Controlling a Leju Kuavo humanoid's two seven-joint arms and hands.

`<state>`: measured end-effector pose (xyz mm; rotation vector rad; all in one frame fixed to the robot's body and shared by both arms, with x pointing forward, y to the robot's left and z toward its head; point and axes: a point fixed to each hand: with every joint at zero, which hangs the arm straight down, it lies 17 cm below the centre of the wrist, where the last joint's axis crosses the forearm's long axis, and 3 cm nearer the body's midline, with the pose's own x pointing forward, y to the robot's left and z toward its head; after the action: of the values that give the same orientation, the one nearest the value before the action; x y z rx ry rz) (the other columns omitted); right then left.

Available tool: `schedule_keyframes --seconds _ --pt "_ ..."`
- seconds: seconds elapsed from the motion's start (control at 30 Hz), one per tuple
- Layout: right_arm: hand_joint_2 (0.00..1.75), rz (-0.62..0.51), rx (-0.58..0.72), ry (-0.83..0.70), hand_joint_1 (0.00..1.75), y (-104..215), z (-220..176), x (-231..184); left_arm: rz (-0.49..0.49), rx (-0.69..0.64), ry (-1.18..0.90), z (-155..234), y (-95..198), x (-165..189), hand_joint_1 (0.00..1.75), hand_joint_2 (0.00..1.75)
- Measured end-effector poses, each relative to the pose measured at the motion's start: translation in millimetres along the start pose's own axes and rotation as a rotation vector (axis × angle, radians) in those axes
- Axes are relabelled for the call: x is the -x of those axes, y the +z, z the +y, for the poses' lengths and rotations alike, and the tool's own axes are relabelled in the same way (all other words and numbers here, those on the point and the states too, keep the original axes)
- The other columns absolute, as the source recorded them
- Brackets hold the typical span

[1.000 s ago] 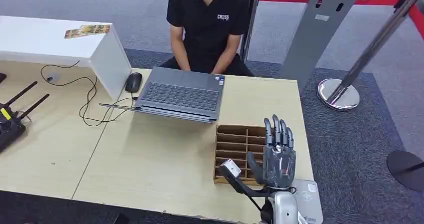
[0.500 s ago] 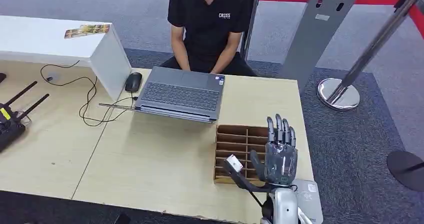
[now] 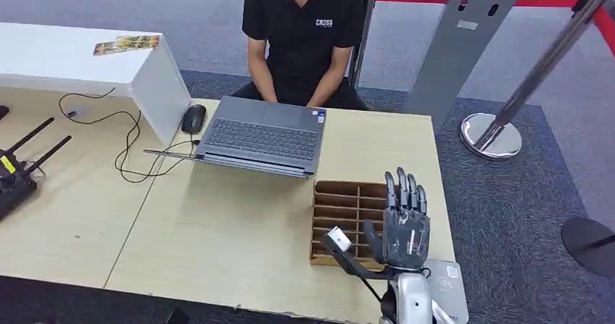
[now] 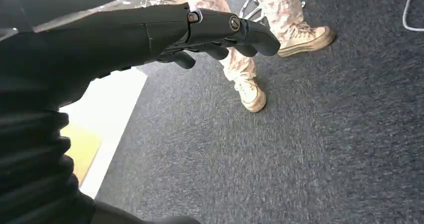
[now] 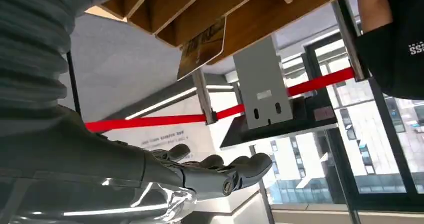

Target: Pass the card to the sensor for recognition and then transmit it.

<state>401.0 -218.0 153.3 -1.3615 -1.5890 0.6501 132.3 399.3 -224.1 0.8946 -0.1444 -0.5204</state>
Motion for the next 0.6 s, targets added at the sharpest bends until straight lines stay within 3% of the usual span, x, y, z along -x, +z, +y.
schedule_keyframes --seconds 0.6 --pt "1.75 0.012 0.026 0.032 0.00 -3.9 -5.6 7.0 -0.001 0.000 -0.006 -0.4 0.5 0.0 0.00 1.75"
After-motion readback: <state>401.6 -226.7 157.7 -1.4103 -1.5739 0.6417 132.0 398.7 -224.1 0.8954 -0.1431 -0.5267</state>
